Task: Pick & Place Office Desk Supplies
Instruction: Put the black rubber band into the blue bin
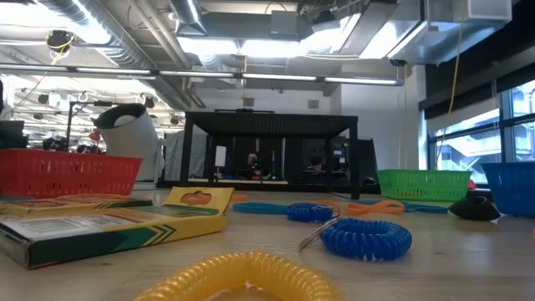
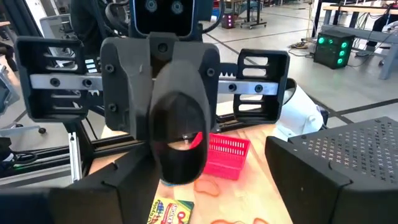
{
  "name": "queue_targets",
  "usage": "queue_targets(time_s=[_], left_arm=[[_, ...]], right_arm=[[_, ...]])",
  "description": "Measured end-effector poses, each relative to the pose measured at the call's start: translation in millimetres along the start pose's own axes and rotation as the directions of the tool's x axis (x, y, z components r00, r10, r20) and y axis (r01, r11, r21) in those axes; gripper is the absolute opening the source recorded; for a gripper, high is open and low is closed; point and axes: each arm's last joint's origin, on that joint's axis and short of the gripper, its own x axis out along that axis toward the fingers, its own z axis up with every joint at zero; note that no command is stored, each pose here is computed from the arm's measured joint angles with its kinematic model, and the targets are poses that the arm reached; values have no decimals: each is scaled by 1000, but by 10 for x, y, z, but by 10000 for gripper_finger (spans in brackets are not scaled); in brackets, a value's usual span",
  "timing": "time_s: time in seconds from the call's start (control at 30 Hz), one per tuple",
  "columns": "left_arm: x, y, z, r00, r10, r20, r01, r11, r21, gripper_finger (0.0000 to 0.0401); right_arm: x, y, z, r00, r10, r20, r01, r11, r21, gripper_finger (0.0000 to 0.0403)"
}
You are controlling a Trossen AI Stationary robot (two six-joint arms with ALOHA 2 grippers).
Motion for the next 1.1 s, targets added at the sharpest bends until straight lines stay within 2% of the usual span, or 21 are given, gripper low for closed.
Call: queue_targets(time_s=[0.17,0.3,0.73,1.1], left_arm=[[0,-1,1,1000,-4,0,4,1000,0,4],[0,-1,-1,1000,-3,-1,3,1000,1,4],[0,16,-20,1000,24,-20,-24,1000,7,4],[1,20,-19,999,28,-19,-28,1000,8,4]], right_arm=[[0,0,0,1000,-1,0,1,1000,-7,255],[0,-1,0,1000,-2,0,2,1000,-29,214],[0,-1,-10,1000,0,-8,0,998,-68,13],[-3,-4,-44,999,11,-44,-15,997,-81,22]])
